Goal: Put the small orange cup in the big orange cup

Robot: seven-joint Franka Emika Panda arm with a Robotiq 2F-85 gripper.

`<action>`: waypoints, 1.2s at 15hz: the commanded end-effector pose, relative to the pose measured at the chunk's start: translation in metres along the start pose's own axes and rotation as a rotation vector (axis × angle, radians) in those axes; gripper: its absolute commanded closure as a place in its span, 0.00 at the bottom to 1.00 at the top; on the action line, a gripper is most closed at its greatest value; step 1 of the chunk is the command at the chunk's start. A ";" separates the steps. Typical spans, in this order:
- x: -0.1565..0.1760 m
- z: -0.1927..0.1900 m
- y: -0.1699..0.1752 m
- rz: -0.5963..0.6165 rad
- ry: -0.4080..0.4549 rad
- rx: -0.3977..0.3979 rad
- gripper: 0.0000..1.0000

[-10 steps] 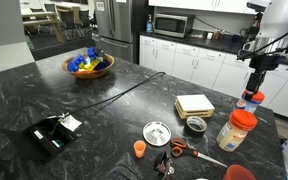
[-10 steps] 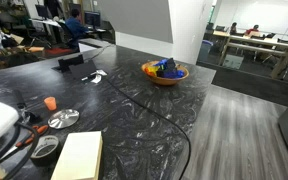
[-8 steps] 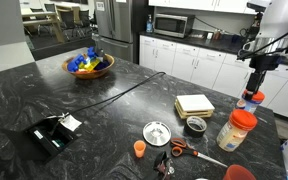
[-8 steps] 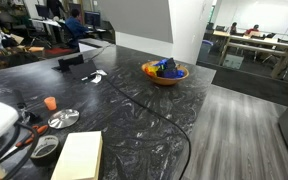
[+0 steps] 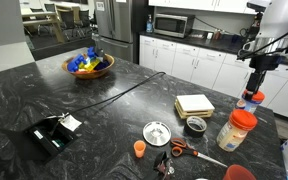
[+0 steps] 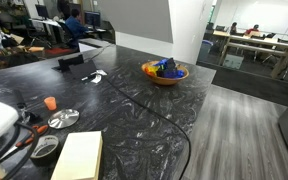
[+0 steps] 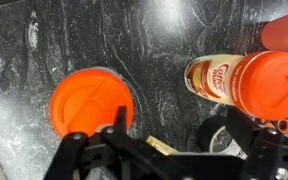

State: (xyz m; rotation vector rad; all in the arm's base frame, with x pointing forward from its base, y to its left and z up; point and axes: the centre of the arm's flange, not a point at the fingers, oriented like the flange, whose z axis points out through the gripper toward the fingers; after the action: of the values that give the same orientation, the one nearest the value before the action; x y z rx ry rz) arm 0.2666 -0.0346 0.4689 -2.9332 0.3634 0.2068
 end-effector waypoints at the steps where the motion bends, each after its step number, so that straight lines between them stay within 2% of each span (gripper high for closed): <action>1: 0.000 0.000 0.000 0.000 0.000 0.000 0.00; 5: 0.005 0.000 -0.007 -0.016 -0.003 -0.015 0.00; 7: 0.011 -0.004 -0.021 -0.048 0.008 -0.052 0.00; 11: 0.026 -0.022 -0.075 -0.144 0.075 -0.141 0.00; 16: 0.049 -0.035 -0.144 -0.222 0.173 -0.181 0.00; 17: 0.052 -0.034 -0.154 -0.240 0.176 -0.189 0.00; 18: 0.037 -0.031 -0.140 -0.233 0.177 -0.169 0.00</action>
State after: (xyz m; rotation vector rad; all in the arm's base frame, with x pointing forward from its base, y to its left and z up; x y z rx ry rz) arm 0.3422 0.0854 0.5156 -3.1364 0.0234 -0.0578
